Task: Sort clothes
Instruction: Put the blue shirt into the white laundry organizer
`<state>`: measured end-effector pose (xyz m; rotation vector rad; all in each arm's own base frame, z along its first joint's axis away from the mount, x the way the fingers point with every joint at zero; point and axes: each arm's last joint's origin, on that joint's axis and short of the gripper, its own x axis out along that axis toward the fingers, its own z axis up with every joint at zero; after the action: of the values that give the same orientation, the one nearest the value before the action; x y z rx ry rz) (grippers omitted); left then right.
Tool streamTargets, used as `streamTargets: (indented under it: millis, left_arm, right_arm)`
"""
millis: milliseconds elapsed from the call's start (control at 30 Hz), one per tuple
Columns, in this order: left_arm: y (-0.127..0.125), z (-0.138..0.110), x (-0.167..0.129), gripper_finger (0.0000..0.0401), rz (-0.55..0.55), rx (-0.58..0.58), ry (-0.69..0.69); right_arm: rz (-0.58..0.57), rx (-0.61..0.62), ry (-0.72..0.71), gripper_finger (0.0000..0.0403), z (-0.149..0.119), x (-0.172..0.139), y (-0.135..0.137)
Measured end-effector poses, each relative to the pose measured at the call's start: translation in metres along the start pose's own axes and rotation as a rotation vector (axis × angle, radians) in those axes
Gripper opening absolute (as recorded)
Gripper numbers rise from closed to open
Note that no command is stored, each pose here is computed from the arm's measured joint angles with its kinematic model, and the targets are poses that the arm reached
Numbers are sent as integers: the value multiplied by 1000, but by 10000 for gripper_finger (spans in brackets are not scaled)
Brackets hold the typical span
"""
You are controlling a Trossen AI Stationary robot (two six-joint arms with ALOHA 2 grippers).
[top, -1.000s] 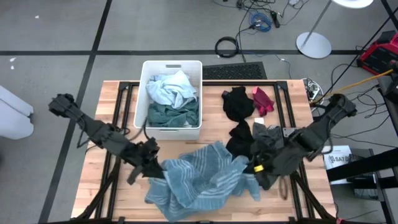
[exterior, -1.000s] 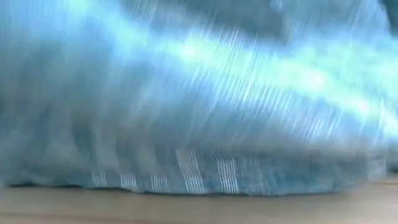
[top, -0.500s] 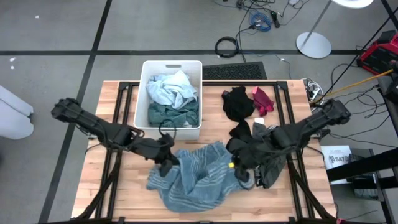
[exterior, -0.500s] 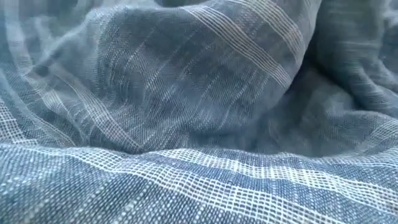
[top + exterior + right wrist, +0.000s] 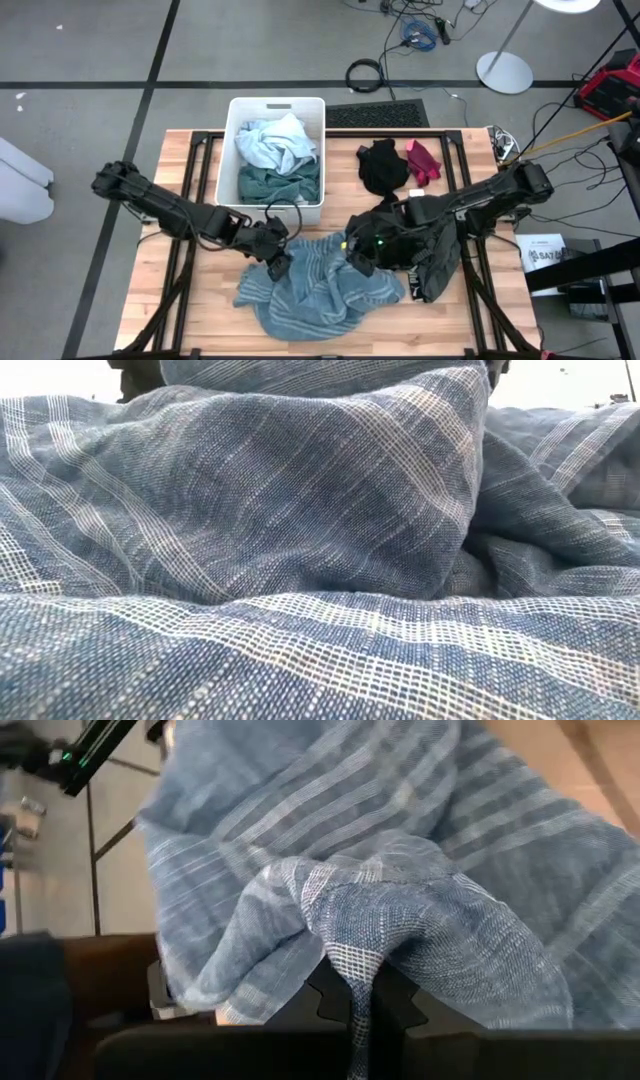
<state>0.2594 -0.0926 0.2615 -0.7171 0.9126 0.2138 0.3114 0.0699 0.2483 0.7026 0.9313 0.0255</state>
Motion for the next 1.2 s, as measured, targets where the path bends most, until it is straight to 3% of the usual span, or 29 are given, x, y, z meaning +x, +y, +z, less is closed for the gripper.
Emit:
streamTargets:
  millis: [167, 367, 567, 733, 867, 1067, 1200]
  left_arm:
    - [0, 0, 0, 136, 6, -57, -10]
    - [3, 6, -3, 199, -23, -55, 12]
    - [5, 9, -19, 212, -102, 65, 34]
    - [17, 11, -40, 212, -48, 87, -3]
    - [27, 13, -63, 212, -52, 116, -40]
    - [36, 16, -97, 212, -126, 167, -148]
    - [40, 17, -113, 212, -163, 176, -204]
  right_arm:
    - [-11, 54, -12, 16, 6, -1, -7]
    - [-27, 104, -2, 105, 7, -3, -11]
    - [-33, 121, 22, 228, 5, -3, -12]
    - [33, 151, 81, 298, 6, -5, -13]
    - [55, 199, 77, 318, 9, -12, -13]
    - [41, 259, 5, 317, 11, -29, -11]
    - [4, 332, 64, 315, -14, -41, 5]
